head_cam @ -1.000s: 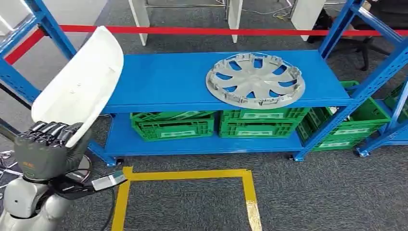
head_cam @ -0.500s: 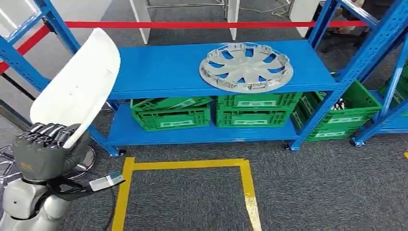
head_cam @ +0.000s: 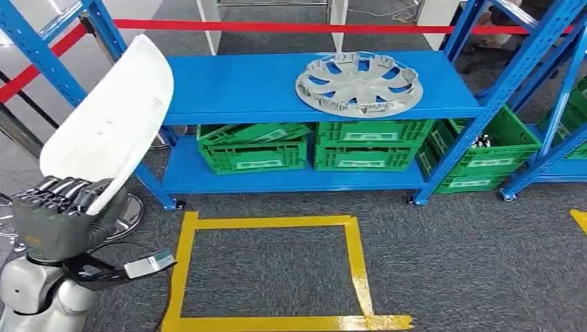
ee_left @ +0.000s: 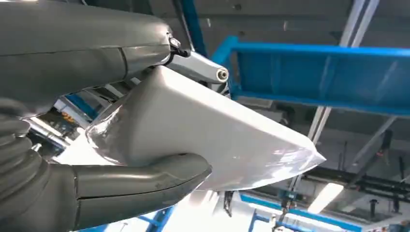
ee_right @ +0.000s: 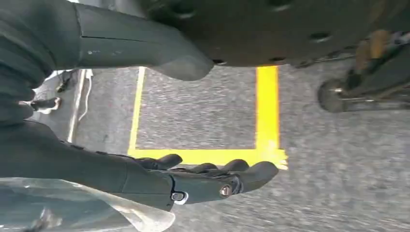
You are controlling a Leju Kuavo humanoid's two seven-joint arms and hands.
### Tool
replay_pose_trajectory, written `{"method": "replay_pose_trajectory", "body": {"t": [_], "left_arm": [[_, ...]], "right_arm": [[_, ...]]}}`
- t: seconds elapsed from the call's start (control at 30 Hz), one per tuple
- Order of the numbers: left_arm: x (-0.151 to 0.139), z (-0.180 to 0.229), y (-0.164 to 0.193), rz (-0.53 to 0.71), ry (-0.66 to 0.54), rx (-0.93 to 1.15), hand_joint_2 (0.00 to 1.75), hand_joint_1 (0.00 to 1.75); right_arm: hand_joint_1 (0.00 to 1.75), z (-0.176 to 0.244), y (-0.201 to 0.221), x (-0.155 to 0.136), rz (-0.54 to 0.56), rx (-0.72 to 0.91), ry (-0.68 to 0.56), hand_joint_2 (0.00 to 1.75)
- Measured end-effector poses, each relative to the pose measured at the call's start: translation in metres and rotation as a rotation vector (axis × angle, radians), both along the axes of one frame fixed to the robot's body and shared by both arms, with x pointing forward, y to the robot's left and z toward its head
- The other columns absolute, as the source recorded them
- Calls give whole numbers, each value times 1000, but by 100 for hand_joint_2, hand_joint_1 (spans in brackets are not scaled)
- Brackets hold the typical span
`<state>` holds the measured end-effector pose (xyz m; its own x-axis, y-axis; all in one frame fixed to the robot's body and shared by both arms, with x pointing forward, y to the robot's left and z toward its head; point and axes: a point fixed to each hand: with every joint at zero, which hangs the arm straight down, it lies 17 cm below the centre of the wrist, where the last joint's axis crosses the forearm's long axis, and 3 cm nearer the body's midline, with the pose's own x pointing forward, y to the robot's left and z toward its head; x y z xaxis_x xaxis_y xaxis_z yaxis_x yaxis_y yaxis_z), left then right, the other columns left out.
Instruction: Take the parts from the cabinet and place them on the table.
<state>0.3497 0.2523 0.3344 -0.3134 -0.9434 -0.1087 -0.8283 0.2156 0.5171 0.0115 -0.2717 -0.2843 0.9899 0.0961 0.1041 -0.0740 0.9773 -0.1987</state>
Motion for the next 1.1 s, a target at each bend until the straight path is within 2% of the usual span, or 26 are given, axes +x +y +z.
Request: {"method": "replay_pose_trajectory", "body": {"t": [0.47, 0.9, 1.1], "left_arm": [[1, 0, -2, 2, 3, -34, 175, 175], [1, 3, -1, -11, -7, -44, 175, 175], [1, 4, 1, -10, -10, -44, 175, 175]], "right_arm": [[0, 0, -3, -12, -31, -10, 9, 175], [0, 0, -2, 1, -17, -7, -14, 175], [0, 0, -3, -1, -17, -12, -11, 175]]}}
